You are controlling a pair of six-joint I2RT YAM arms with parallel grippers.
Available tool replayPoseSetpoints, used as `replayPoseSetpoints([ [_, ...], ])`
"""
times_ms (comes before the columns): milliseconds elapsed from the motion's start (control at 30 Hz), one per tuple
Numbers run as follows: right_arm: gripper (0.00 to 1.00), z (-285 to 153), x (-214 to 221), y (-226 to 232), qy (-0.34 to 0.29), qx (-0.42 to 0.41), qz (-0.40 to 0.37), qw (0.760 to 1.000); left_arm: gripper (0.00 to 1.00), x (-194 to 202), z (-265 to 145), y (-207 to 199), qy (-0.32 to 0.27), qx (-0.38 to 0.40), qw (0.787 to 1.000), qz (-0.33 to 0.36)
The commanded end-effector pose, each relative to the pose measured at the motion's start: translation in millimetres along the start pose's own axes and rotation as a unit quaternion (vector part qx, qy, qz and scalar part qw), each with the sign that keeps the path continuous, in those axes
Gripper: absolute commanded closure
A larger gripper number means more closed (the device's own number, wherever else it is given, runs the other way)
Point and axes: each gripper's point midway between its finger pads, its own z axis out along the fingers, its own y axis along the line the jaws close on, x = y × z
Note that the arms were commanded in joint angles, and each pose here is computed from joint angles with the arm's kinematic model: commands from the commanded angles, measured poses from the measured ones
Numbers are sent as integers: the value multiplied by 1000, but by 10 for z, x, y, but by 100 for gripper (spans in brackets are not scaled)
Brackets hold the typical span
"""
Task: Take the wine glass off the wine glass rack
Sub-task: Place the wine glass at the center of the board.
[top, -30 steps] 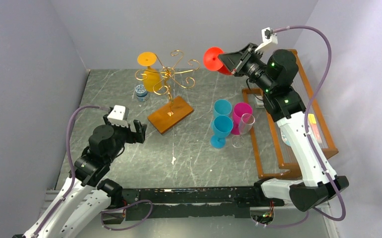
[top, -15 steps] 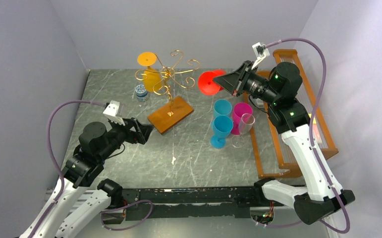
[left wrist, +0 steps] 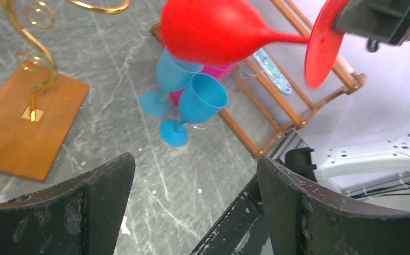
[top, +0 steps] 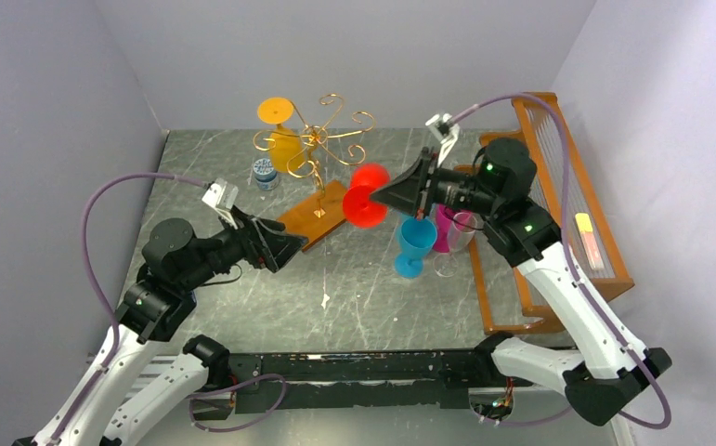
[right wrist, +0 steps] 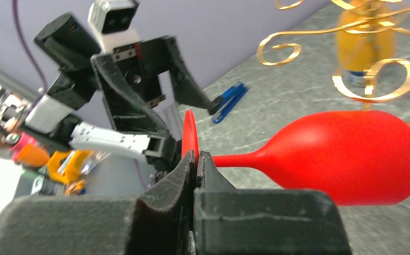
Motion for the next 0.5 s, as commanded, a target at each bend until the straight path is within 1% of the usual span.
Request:
replayPoseSetpoints([
  [0, 100, 206, 194, 246, 24, -30, -23, 999, 12, -132, -52, -340, -9, 76, 997, -10],
  [200, 100, 407, 449, 360, 46, -38, -3, 998, 14, -143, -100, -479, -9, 112, 994, -16],
  [267, 100, 450, 515, 354, 54, -33, 5, 998, 16, -121, -102, -511, -6, 123, 992, -18],
  [467, 100, 520, 627, 390, 53, -44, 26, 997, 24, 1, -77, -554, 18, 152, 988, -17],
])
